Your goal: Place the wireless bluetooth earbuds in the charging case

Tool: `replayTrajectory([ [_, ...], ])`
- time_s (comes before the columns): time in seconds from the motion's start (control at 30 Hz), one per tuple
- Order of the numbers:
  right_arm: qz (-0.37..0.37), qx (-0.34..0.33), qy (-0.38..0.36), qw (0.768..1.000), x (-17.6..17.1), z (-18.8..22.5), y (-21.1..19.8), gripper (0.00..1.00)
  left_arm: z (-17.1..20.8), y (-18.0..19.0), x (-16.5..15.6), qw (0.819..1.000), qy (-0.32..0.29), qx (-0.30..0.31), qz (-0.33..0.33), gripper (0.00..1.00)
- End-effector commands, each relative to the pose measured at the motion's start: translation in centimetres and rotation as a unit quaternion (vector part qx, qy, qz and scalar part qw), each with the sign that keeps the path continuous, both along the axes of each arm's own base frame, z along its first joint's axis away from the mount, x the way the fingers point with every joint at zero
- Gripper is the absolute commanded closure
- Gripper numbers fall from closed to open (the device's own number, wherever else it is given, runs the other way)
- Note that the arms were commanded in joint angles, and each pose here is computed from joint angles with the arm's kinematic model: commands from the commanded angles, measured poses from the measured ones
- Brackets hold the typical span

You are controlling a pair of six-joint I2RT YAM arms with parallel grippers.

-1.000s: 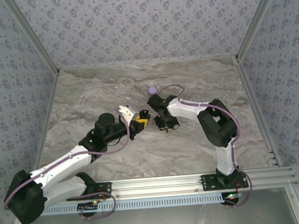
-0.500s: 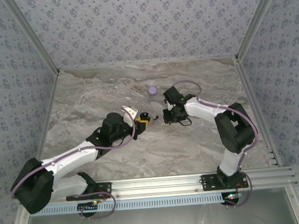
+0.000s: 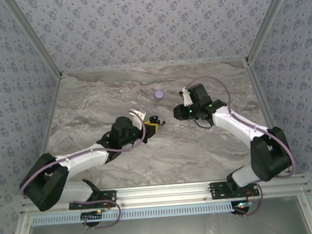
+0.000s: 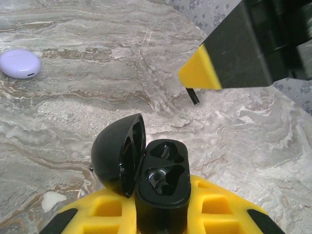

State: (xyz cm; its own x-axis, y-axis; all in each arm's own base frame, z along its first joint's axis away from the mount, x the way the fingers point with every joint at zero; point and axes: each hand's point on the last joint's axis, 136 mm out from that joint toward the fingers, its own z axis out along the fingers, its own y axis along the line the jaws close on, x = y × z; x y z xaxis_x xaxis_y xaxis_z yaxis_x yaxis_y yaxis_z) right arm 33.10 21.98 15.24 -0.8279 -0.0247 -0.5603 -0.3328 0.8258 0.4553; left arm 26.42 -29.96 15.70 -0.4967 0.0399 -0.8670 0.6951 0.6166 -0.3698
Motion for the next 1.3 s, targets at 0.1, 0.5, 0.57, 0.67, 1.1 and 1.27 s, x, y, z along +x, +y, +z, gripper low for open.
replayTrajectory([
  [0.1, 0.041, 0.055, -0.053, 0.996, -0.8, 4.8, 0.9, 0.79, 1.4, -1.1, 0.0, 0.999, -0.01, -0.039, -0.014, 0.88],
  [0.5, 0.079, 0.104, -0.096, 0.987, -2.1, 10.0, 1.7, 0.78, 2.8, -1.9, 0.0, 0.997, -0.019, -0.067, -0.029, 0.88],
  [0.57, 0.086, 0.115, -0.104, 0.984, -2.3, 10.9, 1.9, 0.78, 3.1, -2.0, -0.1, 0.997, -0.022, -0.071, -0.032, 0.88],
  [0.67, 0.094, 0.128, -0.115, 0.981, -2.7, 11.9, 2.1, 0.78, 3.6, -2.3, -0.3, 0.995, -0.028, -0.081, -0.043, 0.88],
  [1.1, 0.12, 0.161, -0.15, 0.968, -4.1, 15.1, 3.0, 0.77, 5.8, -3.4, -0.8, 0.989, -0.051, -0.114, -0.08, 0.89],
  [1.27, 0.141, 0.17, -0.162, 0.962, -4.9, 15.9, 4.1, 0.77, 6.9, -3.9, -1.4, 0.984, -0.066, -0.13, -0.102, 0.89],
])
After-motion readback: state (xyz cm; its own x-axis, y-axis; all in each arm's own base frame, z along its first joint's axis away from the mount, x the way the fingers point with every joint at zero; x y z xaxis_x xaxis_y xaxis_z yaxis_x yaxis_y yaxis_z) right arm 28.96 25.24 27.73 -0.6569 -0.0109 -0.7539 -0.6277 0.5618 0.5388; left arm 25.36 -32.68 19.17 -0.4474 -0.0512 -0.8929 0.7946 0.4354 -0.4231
